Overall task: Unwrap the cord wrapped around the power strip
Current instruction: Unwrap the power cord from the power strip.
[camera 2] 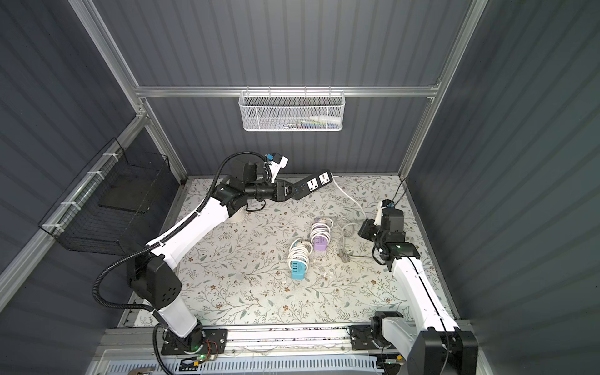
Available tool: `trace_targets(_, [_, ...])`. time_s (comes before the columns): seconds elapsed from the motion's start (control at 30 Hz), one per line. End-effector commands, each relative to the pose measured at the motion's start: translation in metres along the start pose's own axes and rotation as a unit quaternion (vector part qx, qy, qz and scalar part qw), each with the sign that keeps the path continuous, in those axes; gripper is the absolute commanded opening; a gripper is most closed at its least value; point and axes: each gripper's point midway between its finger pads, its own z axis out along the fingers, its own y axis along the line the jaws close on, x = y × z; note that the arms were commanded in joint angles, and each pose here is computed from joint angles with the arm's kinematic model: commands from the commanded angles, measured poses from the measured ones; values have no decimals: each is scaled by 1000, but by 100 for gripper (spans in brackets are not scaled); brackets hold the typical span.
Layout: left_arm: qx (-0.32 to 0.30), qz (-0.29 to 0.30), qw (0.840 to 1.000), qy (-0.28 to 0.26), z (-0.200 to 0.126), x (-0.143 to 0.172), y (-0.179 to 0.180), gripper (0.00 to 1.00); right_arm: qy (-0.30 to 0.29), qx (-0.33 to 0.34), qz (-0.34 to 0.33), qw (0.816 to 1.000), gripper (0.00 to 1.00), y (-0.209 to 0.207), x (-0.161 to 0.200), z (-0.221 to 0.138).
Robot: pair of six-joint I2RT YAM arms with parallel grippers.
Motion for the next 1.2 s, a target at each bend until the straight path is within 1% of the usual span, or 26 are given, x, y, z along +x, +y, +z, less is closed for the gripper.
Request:
trace_targets(0.0, [-8, 51, 998, -39, -4, -22, -1, 0, 91, 60, 43, 993, 0, -30, 50, 12])
trace_targets(0.03, [-4, 54, 998, -36, -2, -20, -2, 0, 109, 60, 49, 991, 0, -32, 58, 17])
trace_targets(0.13, [10, 72, 997, -29, 6, -16, -12, 0, 137, 67, 63, 986, 0, -35, 78, 24])
trace_targets(0.2, [11, 88, 996, -10, 14, -9, -15, 0, 151, 69, 68, 984, 0, -38, 89, 28])
trace_targets(0.3, [-3, 93, 996, 7, 23, 2, -8, 0, 152, 54, 63, 985, 0, -33, 94, 28])
trace_targets(0.33, [-11, 91, 996, 11, 25, 5, -3, 0, 146, 37, 58, 987, 3, -26, 92, 24])
trace_targets(0.37, [-19, 91, 996, 15, 26, 8, 2, 0, 137, 22, 53, 989, 17, -18, 88, 20])
trace_targets(0.4, [-29, 92, 995, 22, 28, 10, 7, 0, 121, 6, 40, 992, 37, -8, 81, 11])
trace_targets(0.43, [-42, 93, 994, 31, 28, 13, 12, 0, 105, -5, 24, 994, 68, 1, 75, 3])
trace_targets(0.47, [-52, 94, 993, 39, 30, 16, 17, 0, 91, -16, 6, 996, 90, 11, 70, -5])
trace_targets(0.5, [-62, 94, 992, 49, 31, 18, 22, 0, 70, -25, -13, 997, 99, 21, 62, -14])
trace_targets(0.6, [-85, 89, 990, 73, 33, 26, 34, 0, 33, -42, -63, 997, 99, 44, 44, -40])
trace_targets(0.7, [-108, 77, 986, 105, 32, 36, 44, 0, -9, -74, -117, 990, 99, 72, 23, -58])
trace_targets(0.77, [-116, 73, 984, 117, 29, 40, 45, 0, -27, -97, -159, 982, 99, 90, 15, -63])
trace_targets(0.87, [-114, 72, 983, 123, 21, 40, 37, 0, -57, -122, -230, 964, 99, 120, 1, -65])
trace_targets(1.03, [-113, 83, 981, 131, 0, 35, 20, 0, -108, -178, -335, 919, 99, 168, -11, -70])
trace_targets(1.07, [-115, 83, 981, 134, -2, 35, 20, 0, -123, -192, -352, 908, 99, 177, -13, -72])
trace_targets(1.17, [-112, 78, 981, 136, -8, 35, 20, 0, -150, -231, -419, 865, 99, 201, -7, -75])
